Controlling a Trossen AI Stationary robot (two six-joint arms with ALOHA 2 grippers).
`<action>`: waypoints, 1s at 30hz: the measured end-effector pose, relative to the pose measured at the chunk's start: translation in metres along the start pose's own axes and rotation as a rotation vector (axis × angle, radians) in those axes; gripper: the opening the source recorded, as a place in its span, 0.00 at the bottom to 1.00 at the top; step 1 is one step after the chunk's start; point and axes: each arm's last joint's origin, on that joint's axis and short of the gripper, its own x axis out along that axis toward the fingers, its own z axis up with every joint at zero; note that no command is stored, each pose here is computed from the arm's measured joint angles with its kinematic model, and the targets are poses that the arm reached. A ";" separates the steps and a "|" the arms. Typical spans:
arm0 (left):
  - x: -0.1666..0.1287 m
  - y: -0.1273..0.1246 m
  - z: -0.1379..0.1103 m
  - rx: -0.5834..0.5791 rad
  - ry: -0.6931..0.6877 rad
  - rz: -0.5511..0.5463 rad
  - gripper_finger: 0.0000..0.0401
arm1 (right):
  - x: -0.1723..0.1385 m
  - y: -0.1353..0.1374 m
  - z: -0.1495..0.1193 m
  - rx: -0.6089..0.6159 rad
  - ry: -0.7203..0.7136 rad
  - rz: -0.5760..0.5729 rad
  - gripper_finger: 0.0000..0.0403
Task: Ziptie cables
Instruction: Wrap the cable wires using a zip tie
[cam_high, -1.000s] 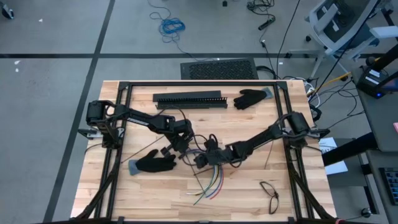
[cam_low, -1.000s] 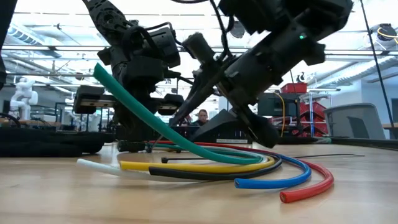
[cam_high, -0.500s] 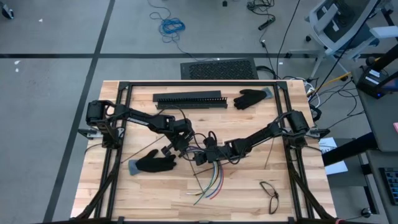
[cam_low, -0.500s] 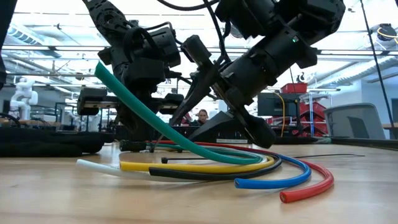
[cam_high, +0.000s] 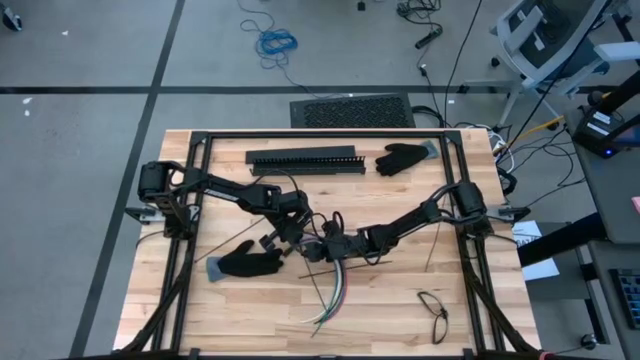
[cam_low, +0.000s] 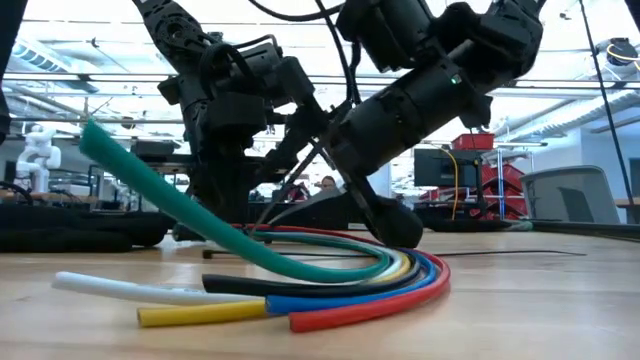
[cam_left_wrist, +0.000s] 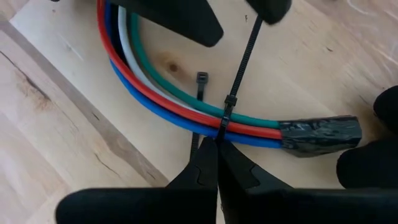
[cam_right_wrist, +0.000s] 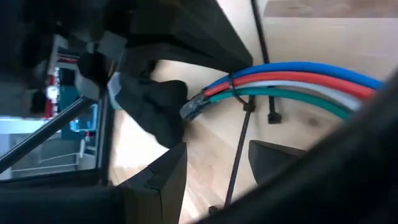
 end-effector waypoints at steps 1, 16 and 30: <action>0.000 0.000 0.000 0.000 0.000 0.000 0.00 | 0.001 0.001 0.000 0.003 0.001 -0.018 0.42; 0.000 0.000 0.000 -0.002 -0.002 0.001 0.00 | 0.019 0.007 0.000 0.056 0.124 -0.159 0.42; 0.000 0.000 0.000 -0.004 -0.001 -0.001 0.00 | 0.032 0.027 -0.004 -0.091 0.186 -0.168 0.29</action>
